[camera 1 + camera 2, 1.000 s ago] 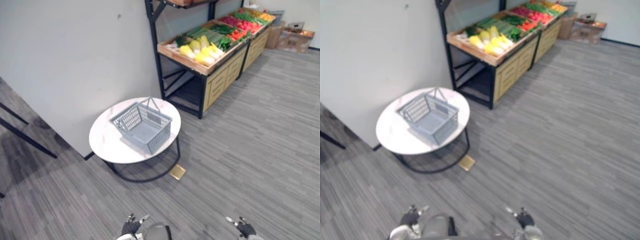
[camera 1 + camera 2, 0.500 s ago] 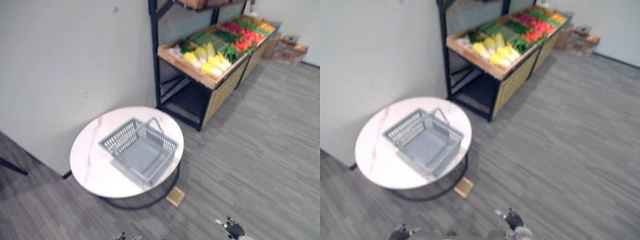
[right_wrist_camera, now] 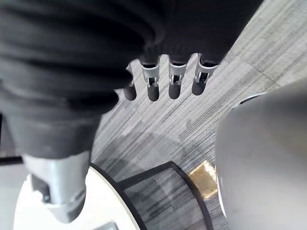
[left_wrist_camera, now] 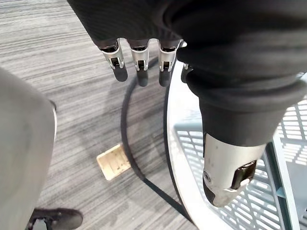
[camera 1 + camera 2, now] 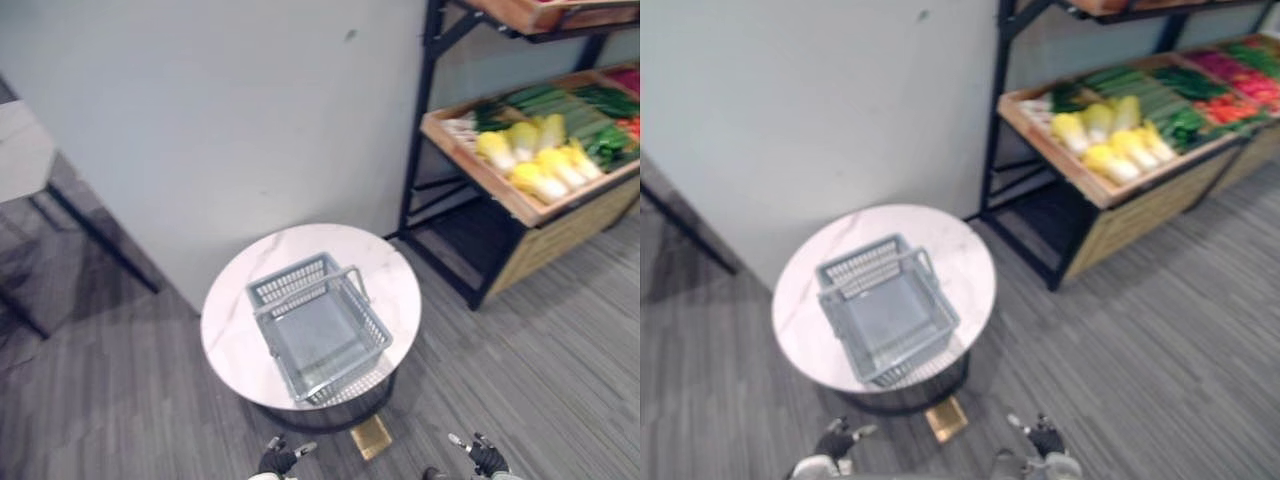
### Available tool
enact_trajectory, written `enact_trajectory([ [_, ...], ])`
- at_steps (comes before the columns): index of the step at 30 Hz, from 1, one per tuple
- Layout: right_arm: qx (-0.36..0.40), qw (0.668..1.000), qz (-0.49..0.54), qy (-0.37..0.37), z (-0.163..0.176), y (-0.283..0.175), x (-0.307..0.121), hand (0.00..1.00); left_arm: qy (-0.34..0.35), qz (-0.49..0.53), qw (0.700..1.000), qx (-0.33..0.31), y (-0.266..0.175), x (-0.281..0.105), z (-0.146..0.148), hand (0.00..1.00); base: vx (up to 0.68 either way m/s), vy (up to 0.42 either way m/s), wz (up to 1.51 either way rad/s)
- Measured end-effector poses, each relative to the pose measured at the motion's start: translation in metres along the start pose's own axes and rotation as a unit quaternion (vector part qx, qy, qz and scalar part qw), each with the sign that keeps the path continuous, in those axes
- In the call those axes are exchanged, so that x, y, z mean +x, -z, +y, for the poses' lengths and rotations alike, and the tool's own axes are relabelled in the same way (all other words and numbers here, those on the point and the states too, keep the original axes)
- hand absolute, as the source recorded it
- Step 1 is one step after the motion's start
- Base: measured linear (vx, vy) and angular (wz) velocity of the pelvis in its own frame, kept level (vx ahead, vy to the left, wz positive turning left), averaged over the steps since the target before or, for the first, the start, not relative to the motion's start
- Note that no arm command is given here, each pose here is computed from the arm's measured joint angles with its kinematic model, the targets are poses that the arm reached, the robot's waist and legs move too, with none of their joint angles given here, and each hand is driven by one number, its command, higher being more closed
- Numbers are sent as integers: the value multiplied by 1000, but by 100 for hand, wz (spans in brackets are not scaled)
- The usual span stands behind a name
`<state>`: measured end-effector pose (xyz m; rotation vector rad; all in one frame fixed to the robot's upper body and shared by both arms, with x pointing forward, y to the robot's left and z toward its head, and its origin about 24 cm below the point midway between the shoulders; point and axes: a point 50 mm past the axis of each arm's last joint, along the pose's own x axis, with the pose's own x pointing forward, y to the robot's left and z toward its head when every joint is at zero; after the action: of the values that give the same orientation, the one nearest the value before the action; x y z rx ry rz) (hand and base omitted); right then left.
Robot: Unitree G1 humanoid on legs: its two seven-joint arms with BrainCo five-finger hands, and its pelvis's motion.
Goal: Pick vegetable in the basket
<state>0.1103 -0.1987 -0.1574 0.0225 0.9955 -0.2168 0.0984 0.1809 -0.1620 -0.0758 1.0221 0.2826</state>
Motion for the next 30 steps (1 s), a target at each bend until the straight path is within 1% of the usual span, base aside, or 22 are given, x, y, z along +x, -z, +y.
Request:
enact_trajectory([
  [3,1,1000,6,-2,0,3,0,0,-18,6,999,-40,3,-1,6,0,136,-282,80],
  [10,15,1000,11,13,-7,5,-1,0,-22,4,999,-46,2,0,12,0,56,-101,54],
  [15,-26,999,-18,-2,-2,-16,5,0,-17,0,1000,-11,-2,1,12,0,-1,7,-10],
  [17,-45,997,-59,-2,-3,-33,5,0,-15,0,1000,12,-2,1,14,0,-22,50,-15],
  [18,-62,991,-116,0,-4,-60,4,0,-11,-1,1000,27,-3,1,14,0,-45,66,-14],
  [19,-70,987,-144,2,-6,-73,2,0,-9,-1,999,33,-3,1,13,0,-62,72,-12],
  [21,-115,964,-237,25,-16,-120,-7,0,-3,-9,998,56,-6,2,14,0,-73,69,0],
  [22,-132,956,-260,29,-17,-131,-10,0,-3,-11,998,62,-7,2,15,0,-79,74,1],
  [23,-159,937,-309,35,-16,-157,-18,0,-3,-15,997,74,-8,2,18,0,-104,99,-1],
  [24,-196,911,-359,47,-13,-182,-29,0,-6,-18,996,86,-10,2,21,0,-94,76,0],
  [25,-218,895,-386,52,-10,-196,-35,0,-9,-21,995,94,-11,2,24,0,-95,58,-1],
  [27,-281,827,-480,78,3,-244,-61,0,-22,-22,994,108,-13,2,34,0,-80,32,-2],
  [28,-289,810,-502,88,6,-254,-69,0,-27,-22,993,112,-13,2,37,0,-64,20,-2],
  [29,-303,779,-539,106,11,-270,-82,0,-35,-20,993,115,-11,1,40,0,-36,10,-1],
  [30,-310,764,-555,111,15,-277,-88,0,-38,-18,992,115,-10,1,41,0,-33,4,6],
])
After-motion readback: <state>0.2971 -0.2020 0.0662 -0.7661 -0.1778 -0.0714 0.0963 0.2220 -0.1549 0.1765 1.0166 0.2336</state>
